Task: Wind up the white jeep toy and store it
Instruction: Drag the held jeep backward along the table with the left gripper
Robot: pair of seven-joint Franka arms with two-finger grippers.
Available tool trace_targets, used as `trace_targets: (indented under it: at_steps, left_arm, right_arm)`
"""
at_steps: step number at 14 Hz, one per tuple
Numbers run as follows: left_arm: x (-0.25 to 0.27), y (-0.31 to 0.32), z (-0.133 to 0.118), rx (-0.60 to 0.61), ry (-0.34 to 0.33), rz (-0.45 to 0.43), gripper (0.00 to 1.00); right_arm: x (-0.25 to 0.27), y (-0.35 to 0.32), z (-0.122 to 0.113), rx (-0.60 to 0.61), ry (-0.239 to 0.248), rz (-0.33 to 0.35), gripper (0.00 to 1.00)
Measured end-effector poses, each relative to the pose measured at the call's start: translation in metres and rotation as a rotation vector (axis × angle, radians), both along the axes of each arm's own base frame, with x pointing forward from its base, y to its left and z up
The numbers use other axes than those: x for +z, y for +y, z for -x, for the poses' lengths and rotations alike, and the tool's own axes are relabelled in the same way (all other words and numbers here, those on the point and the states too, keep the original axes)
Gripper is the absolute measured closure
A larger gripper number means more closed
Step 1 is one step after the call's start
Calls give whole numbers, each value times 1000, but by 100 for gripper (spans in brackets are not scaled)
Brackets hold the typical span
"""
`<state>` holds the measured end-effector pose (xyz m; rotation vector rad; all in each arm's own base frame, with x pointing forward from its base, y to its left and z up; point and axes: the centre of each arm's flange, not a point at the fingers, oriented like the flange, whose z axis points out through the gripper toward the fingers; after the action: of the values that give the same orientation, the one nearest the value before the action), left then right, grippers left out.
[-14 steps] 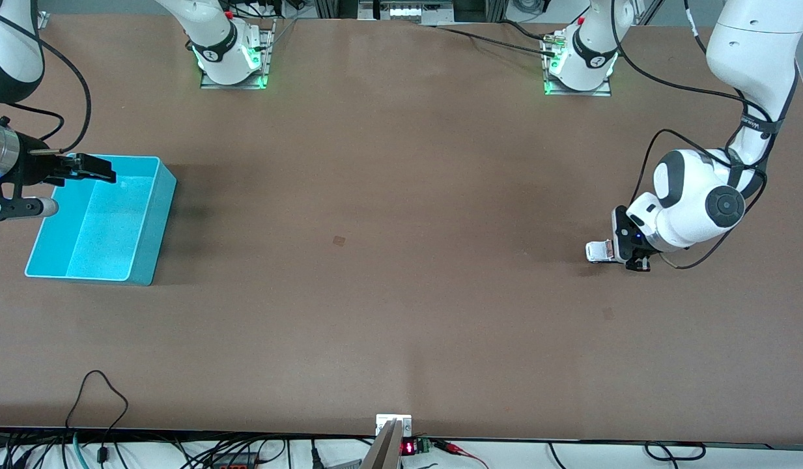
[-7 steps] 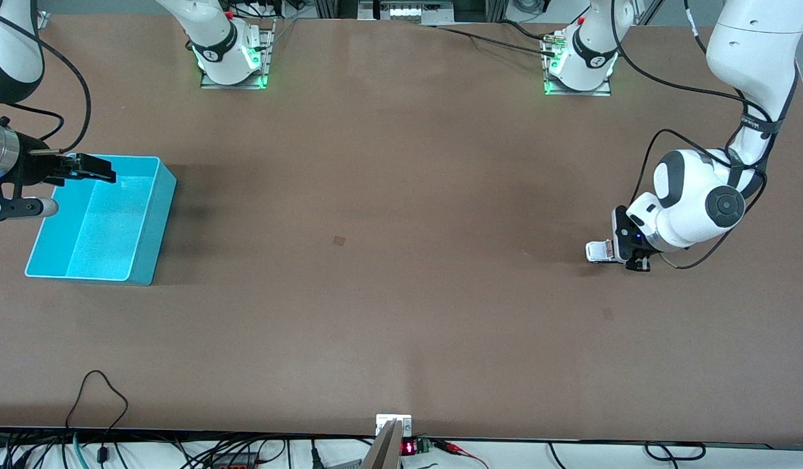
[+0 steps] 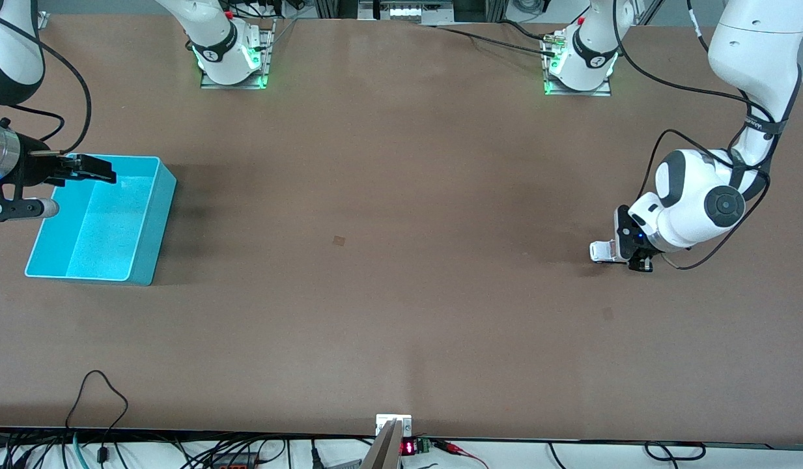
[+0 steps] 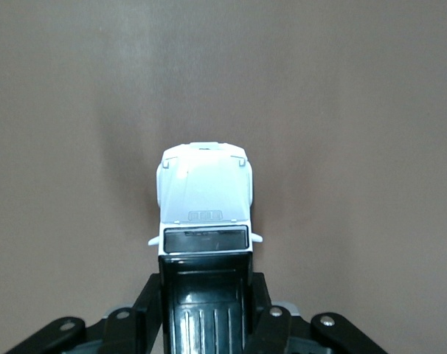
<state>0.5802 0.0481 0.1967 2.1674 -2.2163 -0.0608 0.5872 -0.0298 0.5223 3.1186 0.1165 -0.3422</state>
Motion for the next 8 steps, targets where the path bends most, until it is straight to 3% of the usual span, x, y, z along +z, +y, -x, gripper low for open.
trace_targets:
  at_steps: [8]
  left_arm:
    - [-1, 28, 0, 7, 0, 3, 50]
  right_arm:
    - [-1, 1, 1, 1, 8, -1, 0]
